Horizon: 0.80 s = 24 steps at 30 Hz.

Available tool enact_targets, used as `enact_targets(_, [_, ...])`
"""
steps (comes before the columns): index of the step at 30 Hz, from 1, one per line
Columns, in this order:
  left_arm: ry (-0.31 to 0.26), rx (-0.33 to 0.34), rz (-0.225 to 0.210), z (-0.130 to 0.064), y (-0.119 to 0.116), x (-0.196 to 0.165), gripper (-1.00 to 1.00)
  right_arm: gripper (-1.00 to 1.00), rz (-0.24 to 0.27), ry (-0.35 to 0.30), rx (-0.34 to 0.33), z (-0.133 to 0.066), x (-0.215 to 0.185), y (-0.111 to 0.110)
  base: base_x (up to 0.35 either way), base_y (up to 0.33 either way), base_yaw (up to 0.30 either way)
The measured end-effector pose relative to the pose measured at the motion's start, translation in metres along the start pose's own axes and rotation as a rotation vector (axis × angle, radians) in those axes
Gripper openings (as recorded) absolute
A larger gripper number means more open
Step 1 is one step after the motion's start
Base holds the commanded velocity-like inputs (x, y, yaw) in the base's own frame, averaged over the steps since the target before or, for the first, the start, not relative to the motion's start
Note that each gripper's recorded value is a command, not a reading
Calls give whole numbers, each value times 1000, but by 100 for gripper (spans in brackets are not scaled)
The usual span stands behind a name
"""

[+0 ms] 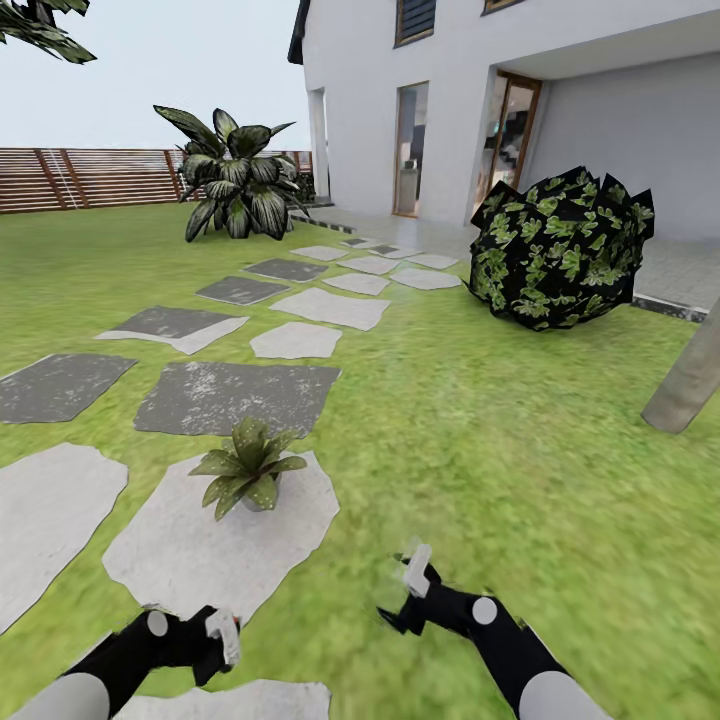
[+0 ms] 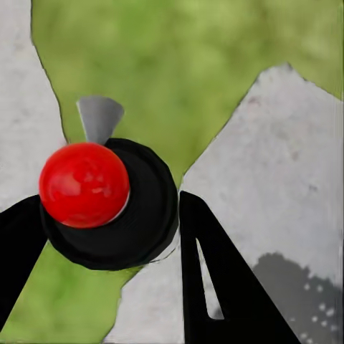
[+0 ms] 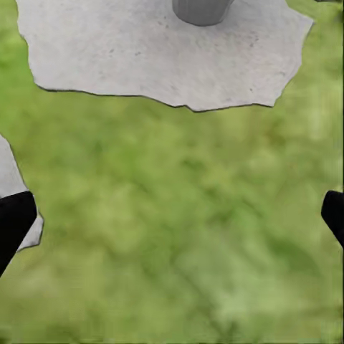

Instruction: Pick up the pesticide atomizer in the garden and spray insectifuge to fully cover both potted plants in the garden.

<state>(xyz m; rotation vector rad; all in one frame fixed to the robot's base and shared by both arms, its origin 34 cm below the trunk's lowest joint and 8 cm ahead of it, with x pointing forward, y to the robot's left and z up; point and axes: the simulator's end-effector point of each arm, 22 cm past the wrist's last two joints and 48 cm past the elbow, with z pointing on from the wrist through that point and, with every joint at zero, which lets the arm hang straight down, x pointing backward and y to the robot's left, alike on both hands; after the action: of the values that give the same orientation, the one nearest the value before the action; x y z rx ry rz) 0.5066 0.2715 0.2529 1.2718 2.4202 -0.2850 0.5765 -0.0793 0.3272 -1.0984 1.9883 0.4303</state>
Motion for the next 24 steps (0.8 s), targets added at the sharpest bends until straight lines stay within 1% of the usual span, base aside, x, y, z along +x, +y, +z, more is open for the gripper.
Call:
enact_targets(2, [-31, -45, -94, 3, 3, 2, -100, 100, 35, 55, 83, -5, 34, -12, 0, 0, 0])
enact_targets(3, [-54, -82, -161, 5, 8, 2, -100, 100, 54, 97, 157, -12, 57, -22, 0, 0, 0])
enact_targets(5, [-81, -132, -256, 6, 13, 6, -100, 100, 79, 154, 264, -23, 88, -35, 0, 0, 0])
enact_targets(6, [-111, -175, -323, 6, 15, 10, -100, 100, 102, 191, 339, -31, 108, -41, 0, 0, 0])
enact_targets(7, [-138, -210, -367, 6, 18, 11, -100, 100, 127, 214, 393, -37, 120, -44, 0, 0, 0])
enact_targets(8, [-163, -250, -406, 5, 21, 14, -100, 100, 164, 230, 446, -44, 131, -47, 0, 0, 0])
enact_targets(9, [-193, -317, -460, 2, 25, 21, -100, 100, 226, 246, 526, -54, 144, -52, 0, 0, 0])
enact_targets(10, [-206, -367, -493, -1, 30, 28, -100, 100, 275, 246, 579, -61, 151, -55, 0, 0, 0])
enact_targets(13, [-211, -504, -567, -11, 42, 48, -100, 100, 422, 202, 712, -81, 165, -66, 0, 0, 0])
enact_targets(14, [-206, -560, -595, -16, 47, 58, -100, 100, 475, 184, 774, -98, 178, -73, 0, 0, 0])
enact_targets(15, [-203, -594, -609, -19, 49, 63, -100, 100, 495, 181, 812, -111, 188, -79, 0, 0, 0])
enact_targets(16, [-199, -621, -618, -21, 49, 68, -100, 100, 509, 186, 844, -126, 201, -84, 0, 0, 0])
enact_targets(17, [-191, -644, -629, -22, 46, 77, -100, 100, 524, 201, 881, -145, 219, -88, 0, 0, 0])
enact_targets(19, [-184, -651, -640, -21, 37, 84, -100, 100, 529, 220, 903, -162, 236, -86, 0, 0, 0])
enact_targets(20, [-182, -647, -647, -17, 30, 85, -100, 100, 534, 228, 913, -169, 244, -83, 0, 0, 0])
enact_targets(22, [-183, -638, -661, -12, 20, 82, -100, 100, 535, 230, 914, -171, 247, -80, 0, 0, 0])
enact_targets(24, [-179, -633, -687, -9, 11, 85, -100, 100, 537, 229, 913, -170, 247, -79, 0, 0, 0])
